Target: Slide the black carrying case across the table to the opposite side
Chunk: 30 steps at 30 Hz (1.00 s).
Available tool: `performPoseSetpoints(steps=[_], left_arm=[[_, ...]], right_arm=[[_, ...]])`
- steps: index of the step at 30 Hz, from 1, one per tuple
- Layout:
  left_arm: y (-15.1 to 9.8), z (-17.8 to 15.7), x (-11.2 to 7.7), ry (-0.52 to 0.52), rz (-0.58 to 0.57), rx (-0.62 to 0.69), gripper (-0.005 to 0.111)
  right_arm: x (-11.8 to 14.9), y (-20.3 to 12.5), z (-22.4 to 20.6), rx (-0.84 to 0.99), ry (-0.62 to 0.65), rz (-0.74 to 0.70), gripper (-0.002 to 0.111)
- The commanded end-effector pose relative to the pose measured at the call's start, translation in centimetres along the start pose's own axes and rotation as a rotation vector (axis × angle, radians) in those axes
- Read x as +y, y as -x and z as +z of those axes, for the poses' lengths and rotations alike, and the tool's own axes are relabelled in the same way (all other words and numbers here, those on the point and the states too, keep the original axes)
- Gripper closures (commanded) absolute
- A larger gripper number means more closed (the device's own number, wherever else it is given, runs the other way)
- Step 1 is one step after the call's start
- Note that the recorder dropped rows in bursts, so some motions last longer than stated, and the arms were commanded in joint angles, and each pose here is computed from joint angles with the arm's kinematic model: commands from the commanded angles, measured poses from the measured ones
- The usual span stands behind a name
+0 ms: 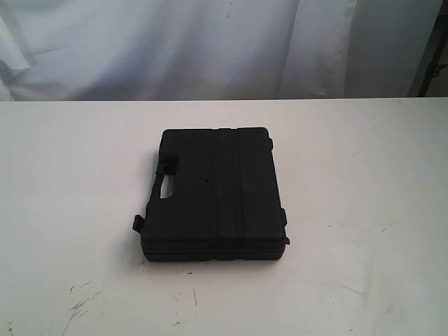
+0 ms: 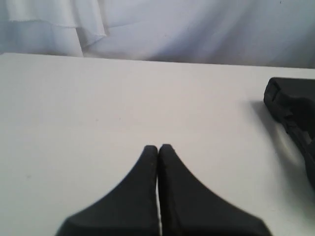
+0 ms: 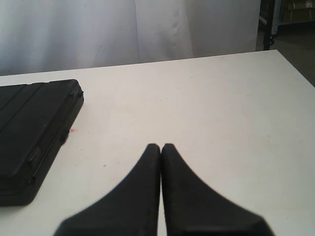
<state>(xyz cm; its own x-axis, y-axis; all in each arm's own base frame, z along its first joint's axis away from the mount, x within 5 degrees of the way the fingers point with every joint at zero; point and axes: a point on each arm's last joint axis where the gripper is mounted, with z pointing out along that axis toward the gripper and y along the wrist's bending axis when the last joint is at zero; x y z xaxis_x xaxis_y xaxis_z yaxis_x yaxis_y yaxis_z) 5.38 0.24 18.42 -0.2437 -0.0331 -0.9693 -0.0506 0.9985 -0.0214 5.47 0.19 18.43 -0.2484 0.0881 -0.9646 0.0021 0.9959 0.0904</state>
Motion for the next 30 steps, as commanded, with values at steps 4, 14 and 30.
performPoseSetpoints(steps=[4, 14, 30], left_arm=[[2.4, -0.3, -0.1, -0.018, -0.068, -0.280, 0.107], [3.1, -0.6, 0.0, -0.016, -0.066, -0.359, 0.107], [11.3, -1.8, -0.3, -0.052, -0.197, -0.390, 0.107]], right_arm=[[0.0, -0.1, 0.0, -0.001, -0.006, 0.011, 0.108], [0.0, -0.1, 0.0, -0.001, -0.006, 0.018, 0.108], [0.0, -0.1, 0.0, -0.001, -0.006, 0.018, 0.108]])
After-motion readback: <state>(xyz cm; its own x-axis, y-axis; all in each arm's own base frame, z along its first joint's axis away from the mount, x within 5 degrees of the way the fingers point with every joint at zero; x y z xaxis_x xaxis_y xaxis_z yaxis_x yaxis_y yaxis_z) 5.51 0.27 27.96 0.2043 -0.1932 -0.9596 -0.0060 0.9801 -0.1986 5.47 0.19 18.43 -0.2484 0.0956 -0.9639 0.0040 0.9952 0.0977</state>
